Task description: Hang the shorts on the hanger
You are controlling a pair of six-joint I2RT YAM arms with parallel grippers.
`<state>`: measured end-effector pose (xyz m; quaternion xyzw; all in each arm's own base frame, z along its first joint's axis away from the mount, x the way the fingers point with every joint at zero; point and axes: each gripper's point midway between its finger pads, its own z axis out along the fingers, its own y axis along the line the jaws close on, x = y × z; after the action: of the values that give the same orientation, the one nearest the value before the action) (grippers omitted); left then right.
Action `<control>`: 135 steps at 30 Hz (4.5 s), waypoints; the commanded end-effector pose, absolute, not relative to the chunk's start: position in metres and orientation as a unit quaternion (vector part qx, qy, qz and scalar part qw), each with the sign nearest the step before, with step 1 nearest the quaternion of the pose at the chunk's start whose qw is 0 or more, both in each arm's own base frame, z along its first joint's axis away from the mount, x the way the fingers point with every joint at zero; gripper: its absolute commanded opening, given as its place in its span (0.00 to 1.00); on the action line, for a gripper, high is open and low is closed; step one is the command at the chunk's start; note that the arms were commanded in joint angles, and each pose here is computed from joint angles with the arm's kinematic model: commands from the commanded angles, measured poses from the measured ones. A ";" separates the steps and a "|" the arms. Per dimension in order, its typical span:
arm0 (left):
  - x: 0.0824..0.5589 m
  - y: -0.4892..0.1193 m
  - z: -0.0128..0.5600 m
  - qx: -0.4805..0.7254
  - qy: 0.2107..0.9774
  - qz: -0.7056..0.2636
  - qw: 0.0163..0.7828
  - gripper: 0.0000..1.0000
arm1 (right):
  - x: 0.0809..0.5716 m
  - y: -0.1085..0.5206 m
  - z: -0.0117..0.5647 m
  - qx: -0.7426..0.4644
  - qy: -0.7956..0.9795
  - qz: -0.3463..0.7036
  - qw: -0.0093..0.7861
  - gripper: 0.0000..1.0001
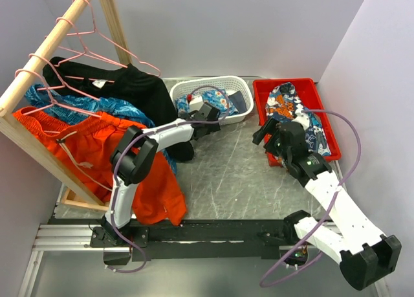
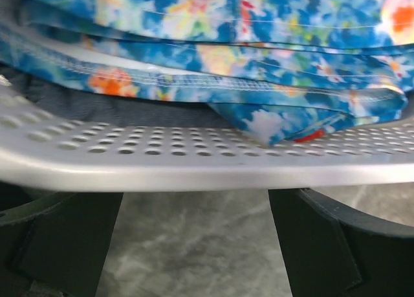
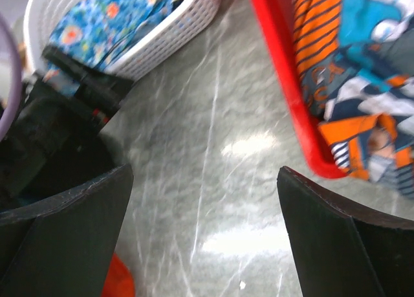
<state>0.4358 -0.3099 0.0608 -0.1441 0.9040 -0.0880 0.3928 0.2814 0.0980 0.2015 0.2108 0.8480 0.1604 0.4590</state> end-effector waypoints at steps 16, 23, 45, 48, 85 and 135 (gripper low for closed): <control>0.358 -0.378 0.164 0.031 0.882 -0.190 0.430 0.96 | 0.433 -0.051 0.181 0.418 0.802 0.057 0.422 0.99; 0.292 -0.387 0.190 0.069 0.878 -0.238 0.410 0.96 | 0.483 -0.085 0.111 0.467 0.810 0.012 0.354 0.96; 0.261 -0.330 0.248 0.008 0.850 -0.274 0.449 0.96 | 0.514 -0.069 0.095 0.427 0.835 0.061 0.343 0.00; 0.263 -0.327 0.251 0.013 0.852 -0.265 0.452 0.96 | 0.509 -0.072 0.136 0.413 0.826 0.057 0.378 0.00; 0.279 -0.296 0.255 -0.036 0.851 -0.286 0.438 0.97 | 0.503 -0.065 0.123 0.385 0.849 0.063 0.357 0.00; 0.226 -0.276 0.160 0.011 0.926 -0.221 0.307 0.85 | 0.136 0.220 0.165 -0.010 0.833 0.316 0.454 0.72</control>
<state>0.2412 -0.2668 0.1655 -0.0133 0.9248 -0.2076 0.3185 0.1062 0.2392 0.1093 -0.1051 0.8620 0.3246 0.3750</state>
